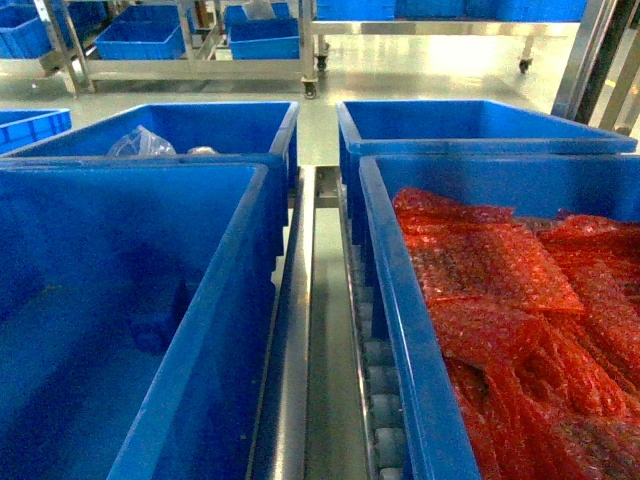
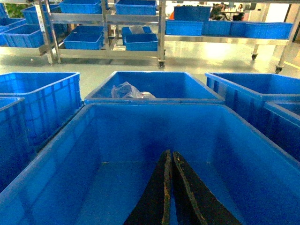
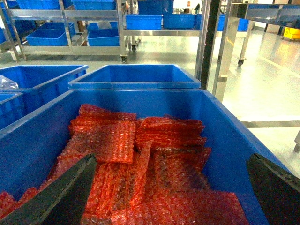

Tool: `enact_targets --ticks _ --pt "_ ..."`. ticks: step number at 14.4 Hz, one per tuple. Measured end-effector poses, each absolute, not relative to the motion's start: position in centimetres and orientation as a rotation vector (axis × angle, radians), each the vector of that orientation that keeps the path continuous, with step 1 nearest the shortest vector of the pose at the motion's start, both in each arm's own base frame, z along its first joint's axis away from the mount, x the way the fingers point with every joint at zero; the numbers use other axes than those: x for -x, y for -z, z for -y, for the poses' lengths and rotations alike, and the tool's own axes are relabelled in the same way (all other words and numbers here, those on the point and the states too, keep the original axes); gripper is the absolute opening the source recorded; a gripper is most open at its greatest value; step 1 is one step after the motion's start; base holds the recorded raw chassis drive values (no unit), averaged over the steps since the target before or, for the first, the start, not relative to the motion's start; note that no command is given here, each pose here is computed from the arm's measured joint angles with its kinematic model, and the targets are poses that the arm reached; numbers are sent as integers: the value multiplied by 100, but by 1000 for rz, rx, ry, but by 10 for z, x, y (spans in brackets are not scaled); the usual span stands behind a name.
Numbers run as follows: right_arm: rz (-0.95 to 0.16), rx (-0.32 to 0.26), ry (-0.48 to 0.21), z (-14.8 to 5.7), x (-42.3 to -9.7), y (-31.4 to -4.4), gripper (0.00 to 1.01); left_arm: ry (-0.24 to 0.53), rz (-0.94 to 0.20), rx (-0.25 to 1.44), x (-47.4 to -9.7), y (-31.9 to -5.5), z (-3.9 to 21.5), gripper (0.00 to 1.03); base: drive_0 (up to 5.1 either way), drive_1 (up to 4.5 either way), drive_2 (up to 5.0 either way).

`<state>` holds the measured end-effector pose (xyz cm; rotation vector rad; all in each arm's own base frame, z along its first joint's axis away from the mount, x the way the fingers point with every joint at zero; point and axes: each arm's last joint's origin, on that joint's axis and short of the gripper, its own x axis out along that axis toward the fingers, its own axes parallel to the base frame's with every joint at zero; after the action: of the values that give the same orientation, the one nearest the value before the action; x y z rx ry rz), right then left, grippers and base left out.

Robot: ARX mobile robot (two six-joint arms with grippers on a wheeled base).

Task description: Pick blue part to blue bin on bottom shelf

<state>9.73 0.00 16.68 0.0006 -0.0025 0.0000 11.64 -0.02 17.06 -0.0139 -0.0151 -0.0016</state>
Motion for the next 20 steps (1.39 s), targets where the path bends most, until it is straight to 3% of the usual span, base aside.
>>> enact_targets --ticks 5,7,8,13,20 --pt "2 0 0 0 -97 -167 98 2 12 14 -109 -170 0 2 0 0 0" --pt "1 0 0 0 -97 -167 98 4 -44 14 -100 -163 0 2 0 0 0" --pt "2 0 0 0 -97 -167 98 2 19 13 -98 -169 0 2 0 0 0" --pt "2 0 0 0 -97 -167 98 2 -4 11 -98 -166 0 2 0 0 0" --pt "2 0 0 0 -97 -167 98 2 -3 11 -98 -166 0 80 0 0 0"
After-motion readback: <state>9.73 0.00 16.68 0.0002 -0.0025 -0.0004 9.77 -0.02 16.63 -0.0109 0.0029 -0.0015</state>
